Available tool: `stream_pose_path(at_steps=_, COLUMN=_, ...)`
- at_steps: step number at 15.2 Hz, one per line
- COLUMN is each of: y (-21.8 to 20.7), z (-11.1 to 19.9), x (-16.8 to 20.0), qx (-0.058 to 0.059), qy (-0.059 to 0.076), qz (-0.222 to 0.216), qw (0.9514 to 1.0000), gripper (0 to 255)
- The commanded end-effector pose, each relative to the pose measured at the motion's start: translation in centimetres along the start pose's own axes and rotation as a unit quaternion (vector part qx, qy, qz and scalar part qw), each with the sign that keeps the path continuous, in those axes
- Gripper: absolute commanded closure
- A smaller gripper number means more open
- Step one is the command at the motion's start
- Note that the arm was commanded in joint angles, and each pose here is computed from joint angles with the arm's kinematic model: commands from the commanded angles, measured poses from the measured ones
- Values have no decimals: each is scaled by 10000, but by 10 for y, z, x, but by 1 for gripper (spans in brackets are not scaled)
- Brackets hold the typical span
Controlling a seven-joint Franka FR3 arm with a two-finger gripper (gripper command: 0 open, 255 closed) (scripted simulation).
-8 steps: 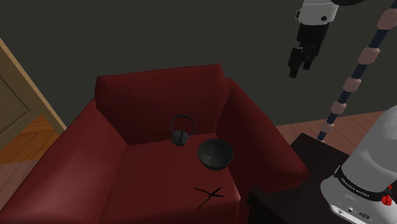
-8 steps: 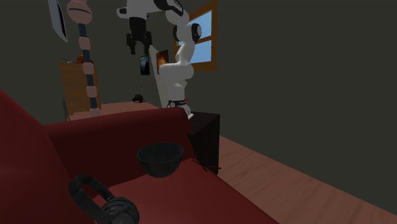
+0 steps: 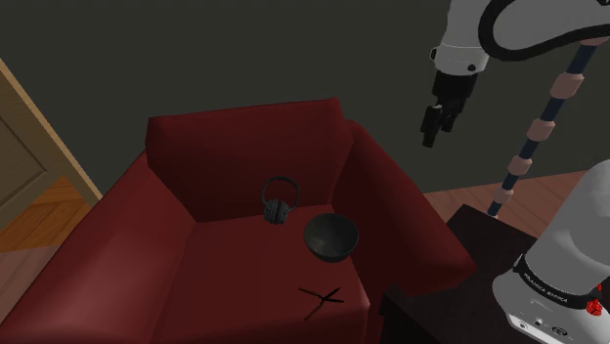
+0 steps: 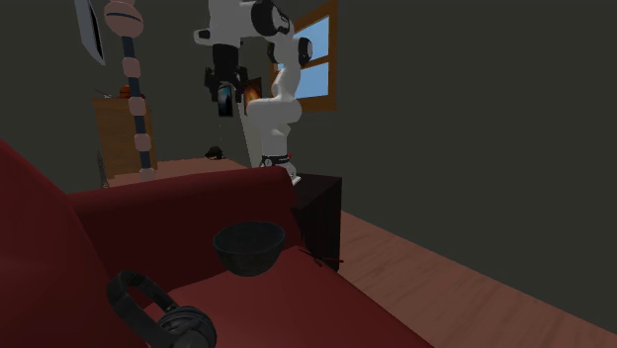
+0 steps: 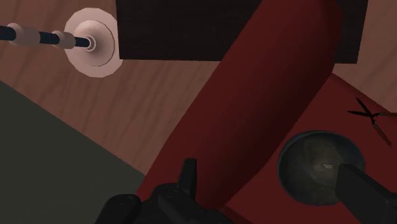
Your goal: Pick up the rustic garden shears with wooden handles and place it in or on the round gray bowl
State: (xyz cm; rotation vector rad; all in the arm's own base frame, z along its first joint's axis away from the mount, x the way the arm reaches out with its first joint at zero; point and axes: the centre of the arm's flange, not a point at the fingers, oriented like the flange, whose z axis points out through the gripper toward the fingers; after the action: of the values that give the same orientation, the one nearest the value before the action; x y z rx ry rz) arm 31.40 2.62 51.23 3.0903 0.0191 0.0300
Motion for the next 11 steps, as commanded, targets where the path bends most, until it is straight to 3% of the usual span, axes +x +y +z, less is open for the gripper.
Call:
stream_pose_path(at_steps=1, y=-18, z=20, x=7, qx=-8, qy=91, qz=-147, qw=9999, gripper=0)
stream_pose_path(at_steps=11, y=-108, z=114, x=23, qx=-59, qy=475, qz=-869, qw=9951, gripper=0)
